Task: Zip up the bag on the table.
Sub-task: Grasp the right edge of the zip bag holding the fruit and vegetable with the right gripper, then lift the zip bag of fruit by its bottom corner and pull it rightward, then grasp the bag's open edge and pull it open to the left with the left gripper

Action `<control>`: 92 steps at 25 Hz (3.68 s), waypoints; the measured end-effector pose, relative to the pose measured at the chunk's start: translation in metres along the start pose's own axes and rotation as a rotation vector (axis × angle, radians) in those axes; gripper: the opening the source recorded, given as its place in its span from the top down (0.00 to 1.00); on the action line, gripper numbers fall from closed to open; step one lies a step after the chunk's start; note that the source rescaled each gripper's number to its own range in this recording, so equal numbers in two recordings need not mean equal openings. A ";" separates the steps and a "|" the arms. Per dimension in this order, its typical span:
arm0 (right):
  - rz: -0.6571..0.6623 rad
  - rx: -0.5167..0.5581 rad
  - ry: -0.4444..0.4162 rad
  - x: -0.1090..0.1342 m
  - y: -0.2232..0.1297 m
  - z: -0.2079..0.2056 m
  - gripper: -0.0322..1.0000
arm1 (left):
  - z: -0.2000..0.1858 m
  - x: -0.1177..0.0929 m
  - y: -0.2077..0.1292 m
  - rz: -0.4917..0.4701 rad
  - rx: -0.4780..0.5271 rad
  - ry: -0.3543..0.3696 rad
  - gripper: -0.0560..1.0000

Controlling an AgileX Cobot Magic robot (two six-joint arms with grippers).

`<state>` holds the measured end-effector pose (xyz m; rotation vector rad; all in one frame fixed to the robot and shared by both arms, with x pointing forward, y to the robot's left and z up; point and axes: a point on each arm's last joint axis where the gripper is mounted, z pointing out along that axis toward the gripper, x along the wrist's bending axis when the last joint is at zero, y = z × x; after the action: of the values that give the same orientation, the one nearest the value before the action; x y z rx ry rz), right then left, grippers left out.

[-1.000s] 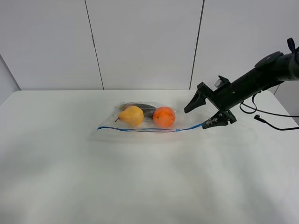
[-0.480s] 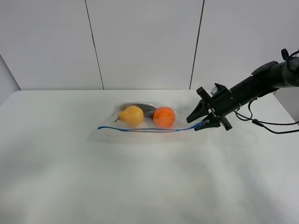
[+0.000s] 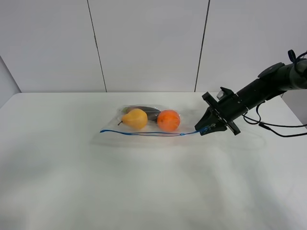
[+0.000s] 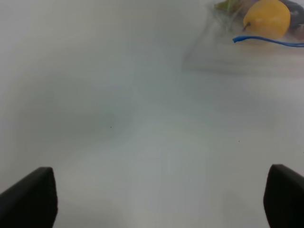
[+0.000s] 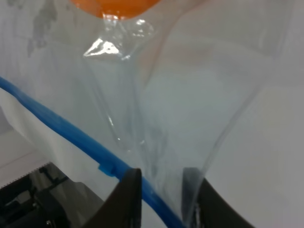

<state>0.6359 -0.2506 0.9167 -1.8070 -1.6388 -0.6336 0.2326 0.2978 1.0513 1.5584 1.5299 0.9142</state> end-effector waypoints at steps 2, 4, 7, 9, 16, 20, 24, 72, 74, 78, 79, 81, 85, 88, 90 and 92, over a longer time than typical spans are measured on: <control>-0.003 0.003 -0.007 -0.001 0.000 0.000 0.71 | 0.000 0.000 0.000 0.000 0.000 0.000 0.00; -0.003 0.003 -0.007 -0.001 0.000 0.000 0.71 | 0.000 0.000 0.000 0.000 0.000 0.000 0.00; -0.003 0.004 -0.007 -0.001 0.000 0.000 0.71 | 0.000 0.000 0.000 0.000 0.000 0.000 0.00; -0.004 0.005 -0.008 -0.001 0.000 0.000 0.71 | 0.000 0.000 0.000 0.000 0.000 0.000 0.00; -0.007 0.005 -0.009 -0.001 0.000 0.000 0.91 | 0.000 0.000 0.000 0.000 0.000 0.000 0.00; -0.011 0.004 -0.004 0.000 0.000 0.000 0.97 | 0.000 0.000 0.000 0.000 0.000 0.000 0.00; -0.012 -0.005 0.019 0.002 0.000 0.000 0.97 | 0.000 0.000 0.000 0.000 0.000 0.000 0.00; -0.003 -0.037 0.248 0.049 0.001 0.024 0.97 | 0.124 0.004 0.177 0.290 0.199 -0.041 0.00; -0.003 -0.037 0.248 0.049 0.001 0.024 0.97 | 0.148 0.005 0.180 0.413 0.194 -0.059 0.00; -0.003 -0.037 0.248 0.049 0.001 0.024 0.97 | 0.192 0.001 0.184 0.606 0.121 -0.125 0.00; -0.003 -0.037 0.248 0.049 0.001 0.024 0.97 | 0.201 -0.001 0.185 0.638 0.096 -0.145 0.00; -0.003 -0.037 0.248 0.049 0.001 0.024 0.97 | 0.217 -0.008 0.184 0.696 0.059 -0.194 0.00; -0.003 -0.037 0.248 0.049 0.001 0.024 0.97 | 0.246 -0.042 0.173 0.853 0.014 -0.351 0.00; -0.003 -0.037 0.248 0.049 0.001 0.024 0.97 | 0.264 -0.077 0.163 0.915 -0.020 -0.439 0.00; -0.003 -0.037 0.248 0.049 0.001 0.024 0.97 | 0.274 -0.104 0.153 0.953 -0.036 -0.478 0.00; -0.003 -0.037 0.248 0.049 0.001 0.024 0.97 | 0.283 -0.128 0.143 0.987 -0.054 -0.494 0.00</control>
<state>0.6418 -0.1995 0.9343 -1.6763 -1.4718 -0.8575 0.5458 0.1612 1.0502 2.3077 0.3329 0.9342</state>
